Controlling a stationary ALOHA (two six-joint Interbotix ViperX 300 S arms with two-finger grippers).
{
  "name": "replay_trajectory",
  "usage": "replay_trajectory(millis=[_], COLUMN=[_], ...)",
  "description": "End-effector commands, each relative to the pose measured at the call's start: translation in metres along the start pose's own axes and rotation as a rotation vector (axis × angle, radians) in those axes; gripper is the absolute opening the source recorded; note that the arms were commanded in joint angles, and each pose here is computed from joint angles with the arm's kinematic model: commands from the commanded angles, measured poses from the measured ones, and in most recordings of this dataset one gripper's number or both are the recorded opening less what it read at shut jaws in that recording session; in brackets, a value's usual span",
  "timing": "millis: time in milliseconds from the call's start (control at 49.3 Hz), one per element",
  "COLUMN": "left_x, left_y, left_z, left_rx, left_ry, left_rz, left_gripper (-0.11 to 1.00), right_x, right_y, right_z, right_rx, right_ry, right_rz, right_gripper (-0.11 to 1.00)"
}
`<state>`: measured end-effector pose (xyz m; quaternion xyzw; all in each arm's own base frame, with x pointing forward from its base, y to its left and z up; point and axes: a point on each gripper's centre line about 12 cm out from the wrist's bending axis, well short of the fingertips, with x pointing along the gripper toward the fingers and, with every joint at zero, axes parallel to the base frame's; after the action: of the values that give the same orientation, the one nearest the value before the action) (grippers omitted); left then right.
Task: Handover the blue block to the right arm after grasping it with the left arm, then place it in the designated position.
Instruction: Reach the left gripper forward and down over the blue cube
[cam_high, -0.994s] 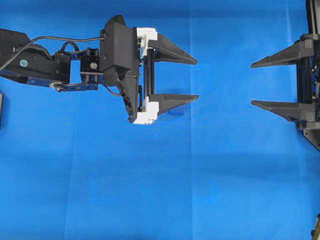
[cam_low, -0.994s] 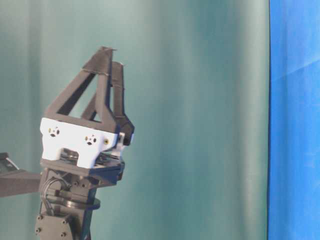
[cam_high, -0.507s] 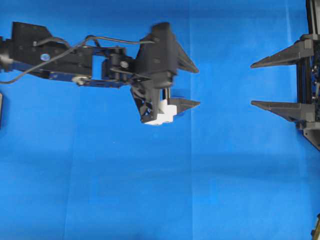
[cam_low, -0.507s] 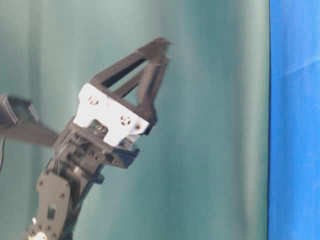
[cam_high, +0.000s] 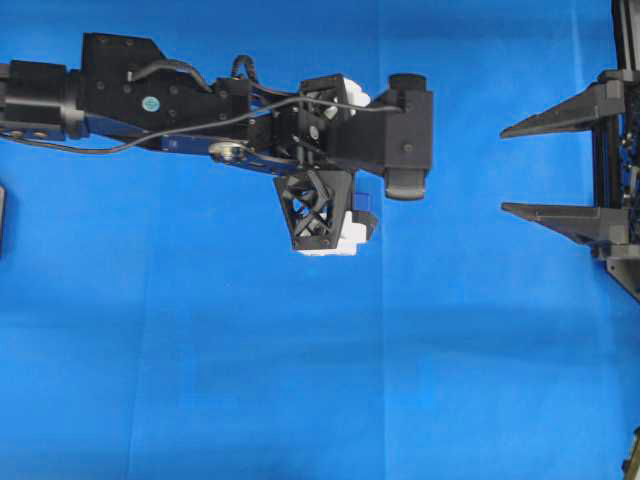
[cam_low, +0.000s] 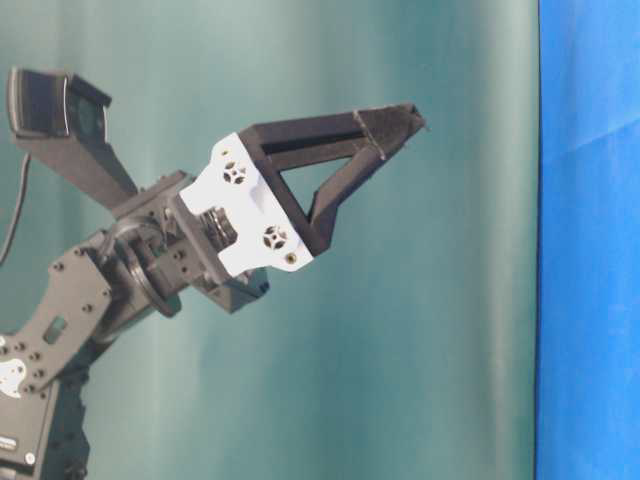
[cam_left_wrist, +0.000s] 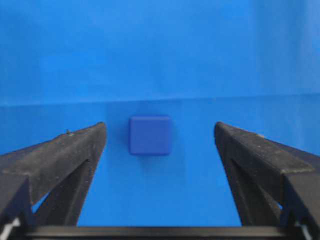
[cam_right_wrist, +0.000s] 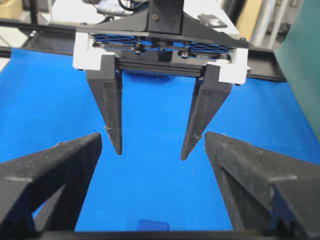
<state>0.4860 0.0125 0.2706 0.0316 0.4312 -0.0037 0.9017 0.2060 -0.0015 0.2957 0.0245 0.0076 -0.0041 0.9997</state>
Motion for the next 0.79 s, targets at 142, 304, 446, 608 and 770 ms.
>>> replay_trajectory(millis=[142, 304, 446, 608, 770], left_x=[-0.0155, -0.0151, -0.0151, -0.0151, -0.0148], left_y=[0.002, 0.0021, 0.002, 0.002, 0.0021], left_z=[0.0138, 0.0133, 0.0133, 0.0133, 0.0128], left_rx=[0.0, -0.001, -0.002, 0.0, 0.001], left_ry=[-0.047, -0.046, -0.046, -0.046, -0.044], left_rz=[0.006, 0.007, 0.006, 0.006, 0.007], left_gripper=[0.93, 0.93, 0.93, 0.93, 0.93], right_x=[0.0023, 0.0023, 0.0023, 0.0023, 0.0023], right_y=[-0.0002, 0.0001, 0.0002, 0.0002, 0.0002], right_z=[0.0108, 0.0107, 0.0107, 0.0107, 0.0107], right_rx=[0.005, 0.005, 0.003, 0.003, 0.003], right_ry=[-0.026, -0.026, -0.026, -0.026, -0.026], right_rz=[-0.002, -0.001, -0.001, -0.001, -0.001], right_gripper=[0.96, 0.96, 0.96, 0.96, 0.96])
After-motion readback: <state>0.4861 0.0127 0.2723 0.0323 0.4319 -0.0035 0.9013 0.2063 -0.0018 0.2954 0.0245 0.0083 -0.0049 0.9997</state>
